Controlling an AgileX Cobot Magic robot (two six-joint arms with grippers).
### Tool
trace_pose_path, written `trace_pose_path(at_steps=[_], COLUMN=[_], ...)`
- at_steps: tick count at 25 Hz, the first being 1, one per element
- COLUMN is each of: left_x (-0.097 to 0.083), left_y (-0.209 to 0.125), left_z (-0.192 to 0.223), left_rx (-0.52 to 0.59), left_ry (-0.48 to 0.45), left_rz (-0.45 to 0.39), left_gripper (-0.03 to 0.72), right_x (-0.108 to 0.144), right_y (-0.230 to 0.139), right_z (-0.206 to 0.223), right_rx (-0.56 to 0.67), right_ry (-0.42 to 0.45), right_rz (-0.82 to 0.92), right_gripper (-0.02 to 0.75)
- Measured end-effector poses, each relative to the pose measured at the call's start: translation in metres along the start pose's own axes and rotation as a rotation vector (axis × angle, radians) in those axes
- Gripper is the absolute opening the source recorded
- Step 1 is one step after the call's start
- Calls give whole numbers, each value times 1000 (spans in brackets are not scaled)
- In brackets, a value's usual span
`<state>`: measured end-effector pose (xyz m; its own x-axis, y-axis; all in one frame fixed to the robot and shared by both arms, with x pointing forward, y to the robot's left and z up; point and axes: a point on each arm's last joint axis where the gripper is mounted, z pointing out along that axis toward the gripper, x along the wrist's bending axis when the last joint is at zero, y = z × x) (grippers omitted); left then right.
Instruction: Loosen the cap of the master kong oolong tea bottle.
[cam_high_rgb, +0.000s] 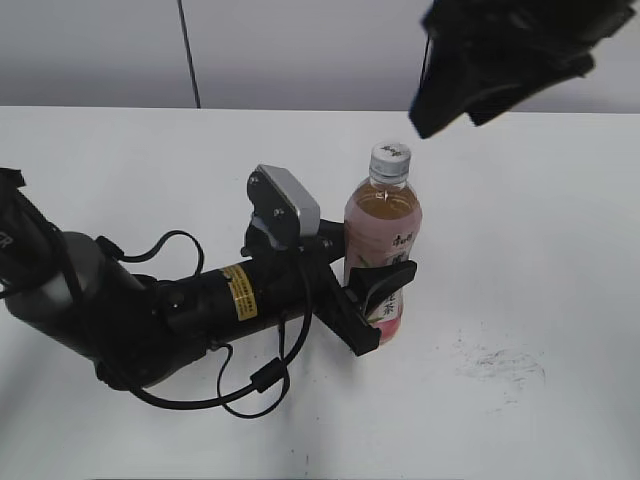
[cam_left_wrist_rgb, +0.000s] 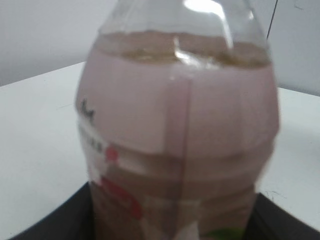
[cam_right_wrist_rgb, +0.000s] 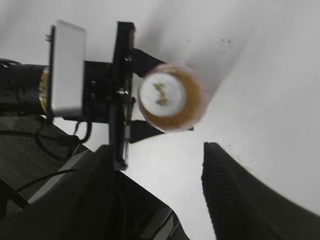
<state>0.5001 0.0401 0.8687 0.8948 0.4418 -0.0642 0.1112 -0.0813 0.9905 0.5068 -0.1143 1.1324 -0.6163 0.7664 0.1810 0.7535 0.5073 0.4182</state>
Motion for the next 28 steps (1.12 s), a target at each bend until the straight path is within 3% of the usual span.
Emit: trace_pose_path(at_steps=[6,17,28], left_x=[0,0,0], left_y=[0,0,0], left_z=[0,0,0], left_rx=[0,-1,-1], left_ry=[0,-1,-1], left_rz=[0,0,0], left_gripper=[382,382,382], right_x=[21,12,12], right_y=[29,31,26], right_z=[19,32,41], right_rx=[6,35,63], right_ry=[-43,-122,-118], right_rz=[-32,83,233], right_gripper=[424,424,424])
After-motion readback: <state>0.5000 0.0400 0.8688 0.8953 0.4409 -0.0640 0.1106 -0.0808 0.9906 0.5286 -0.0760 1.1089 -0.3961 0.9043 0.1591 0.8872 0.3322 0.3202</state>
